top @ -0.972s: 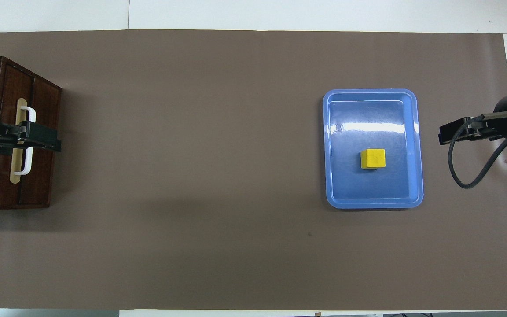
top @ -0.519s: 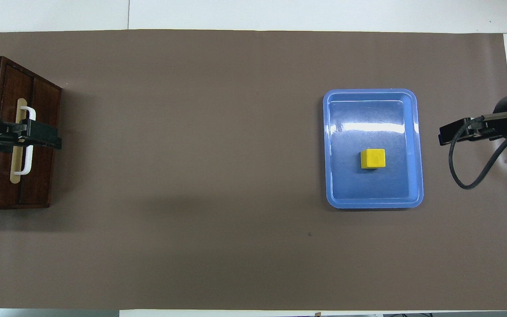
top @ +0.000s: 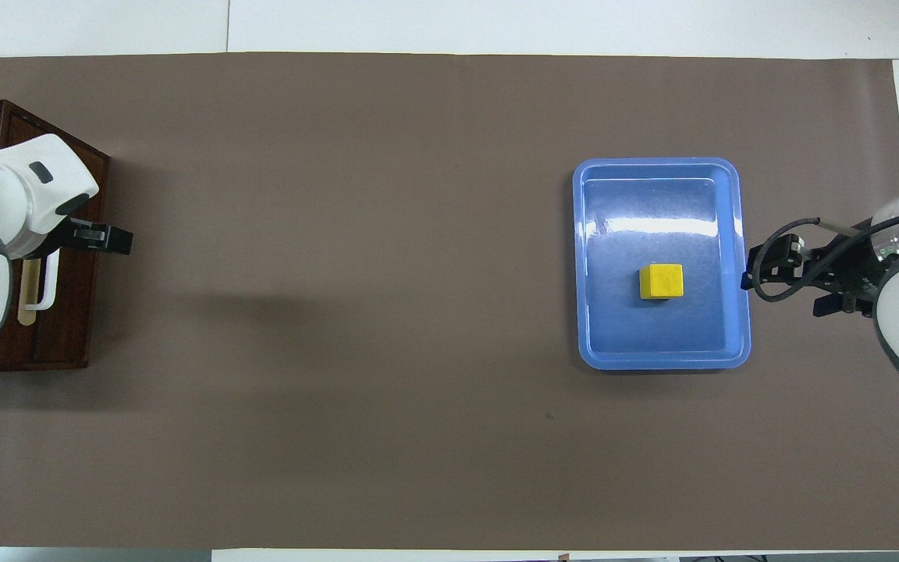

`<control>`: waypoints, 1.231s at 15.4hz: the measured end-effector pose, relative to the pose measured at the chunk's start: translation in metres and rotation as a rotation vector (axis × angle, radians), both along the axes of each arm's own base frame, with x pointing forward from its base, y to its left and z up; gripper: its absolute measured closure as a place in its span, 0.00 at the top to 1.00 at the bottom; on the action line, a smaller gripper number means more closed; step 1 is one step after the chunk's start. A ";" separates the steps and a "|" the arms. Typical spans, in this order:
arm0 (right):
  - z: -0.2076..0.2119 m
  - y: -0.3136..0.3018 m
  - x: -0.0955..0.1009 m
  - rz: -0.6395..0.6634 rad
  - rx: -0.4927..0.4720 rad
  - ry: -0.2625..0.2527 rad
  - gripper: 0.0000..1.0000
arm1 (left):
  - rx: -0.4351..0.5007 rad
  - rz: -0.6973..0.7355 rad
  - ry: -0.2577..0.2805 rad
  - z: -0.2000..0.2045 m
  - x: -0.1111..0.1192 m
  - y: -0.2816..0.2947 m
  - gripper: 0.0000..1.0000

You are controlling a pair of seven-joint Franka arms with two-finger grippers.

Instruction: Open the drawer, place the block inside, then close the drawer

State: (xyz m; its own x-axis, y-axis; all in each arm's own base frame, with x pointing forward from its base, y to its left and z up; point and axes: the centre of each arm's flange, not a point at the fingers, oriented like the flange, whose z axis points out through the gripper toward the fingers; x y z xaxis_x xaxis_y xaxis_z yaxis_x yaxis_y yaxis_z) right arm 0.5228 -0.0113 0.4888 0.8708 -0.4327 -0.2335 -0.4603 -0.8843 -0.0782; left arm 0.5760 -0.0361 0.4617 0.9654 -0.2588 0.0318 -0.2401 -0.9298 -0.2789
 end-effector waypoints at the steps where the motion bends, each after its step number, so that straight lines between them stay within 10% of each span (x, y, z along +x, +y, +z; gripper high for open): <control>1: -0.014 -0.002 -0.003 -0.084 0.023 0.023 1.00 | 0.031 -0.032 -0.009 -0.015 0.008 0.001 1.00; 8: -0.105 -0.023 0.009 -0.659 0.220 0.178 1.00 | 0.125 -0.169 -0.007 -0.059 0.030 0.029 1.00; 19: -0.193 -0.056 0.024 -0.865 0.345 0.393 1.00 | 0.017 0.057 -0.081 -0.076 0.009 -0.089 1.00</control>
State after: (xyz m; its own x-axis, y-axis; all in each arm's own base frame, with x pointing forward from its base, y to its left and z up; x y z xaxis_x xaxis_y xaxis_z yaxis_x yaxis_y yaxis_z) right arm 0.5471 -0.0676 0.2957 0.1241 -0.7335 -0.6682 -0.9810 -0.1921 0.0287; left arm 0.5851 -0.1251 0.3853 0.9731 -0.2044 0.1063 -0.1627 -0.9364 -0.3110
